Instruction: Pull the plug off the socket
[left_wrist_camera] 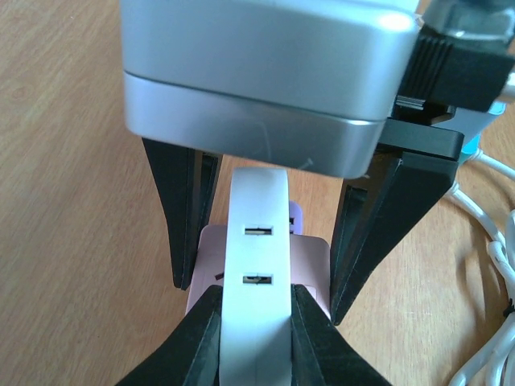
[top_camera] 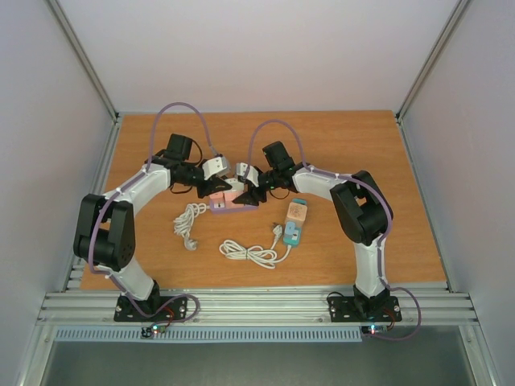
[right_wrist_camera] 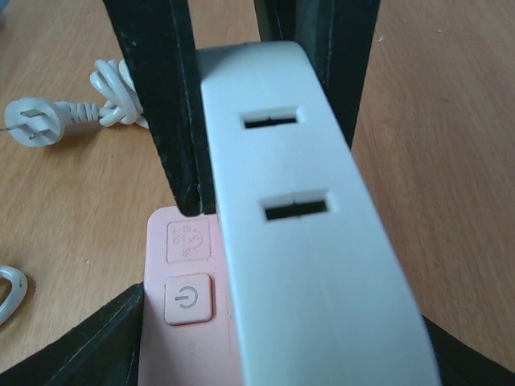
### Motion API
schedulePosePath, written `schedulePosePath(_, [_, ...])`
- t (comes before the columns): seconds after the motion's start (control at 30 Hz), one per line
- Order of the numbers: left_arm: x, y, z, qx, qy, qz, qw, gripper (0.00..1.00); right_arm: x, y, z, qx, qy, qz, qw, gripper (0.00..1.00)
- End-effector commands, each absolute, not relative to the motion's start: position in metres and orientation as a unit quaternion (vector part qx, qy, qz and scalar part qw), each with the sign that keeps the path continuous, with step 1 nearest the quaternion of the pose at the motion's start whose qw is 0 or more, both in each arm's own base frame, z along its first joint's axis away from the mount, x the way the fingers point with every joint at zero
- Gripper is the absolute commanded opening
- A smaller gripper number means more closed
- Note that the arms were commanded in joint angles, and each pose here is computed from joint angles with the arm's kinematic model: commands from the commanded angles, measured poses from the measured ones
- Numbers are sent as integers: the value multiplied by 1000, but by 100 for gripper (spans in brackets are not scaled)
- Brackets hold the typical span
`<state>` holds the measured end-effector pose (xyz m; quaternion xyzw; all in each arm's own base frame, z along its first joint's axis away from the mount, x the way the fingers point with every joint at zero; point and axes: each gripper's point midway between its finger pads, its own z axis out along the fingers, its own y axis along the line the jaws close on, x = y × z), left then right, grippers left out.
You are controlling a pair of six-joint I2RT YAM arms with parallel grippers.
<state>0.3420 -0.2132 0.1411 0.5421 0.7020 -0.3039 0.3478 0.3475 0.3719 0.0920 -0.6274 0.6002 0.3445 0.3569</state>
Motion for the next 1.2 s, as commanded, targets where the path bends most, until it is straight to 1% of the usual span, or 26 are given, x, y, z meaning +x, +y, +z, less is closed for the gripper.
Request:
schedulePosePath(0.0, [327,-226,169,539,668,-357,369,4,330,365,54,-633,627,334,309,57])
schedulePosePath(0.3, [320,-226,176,539,656,-395,351,2,324,362,51,-638,625,338,297,56])
schedulePosePath(0.57, [321,-226,173,563,638,-385,357,2,323,361,47,-638,626,343,290,56])
schedulePosePath(0.93, [327,-230,184,530,651,-412,355,1,324,360,42,-639,627,339,290,56])
schedulePosePath(1.17, [326,-229,184,539,651,-407,347,1,323,359,42,-639,626,340,289,56])
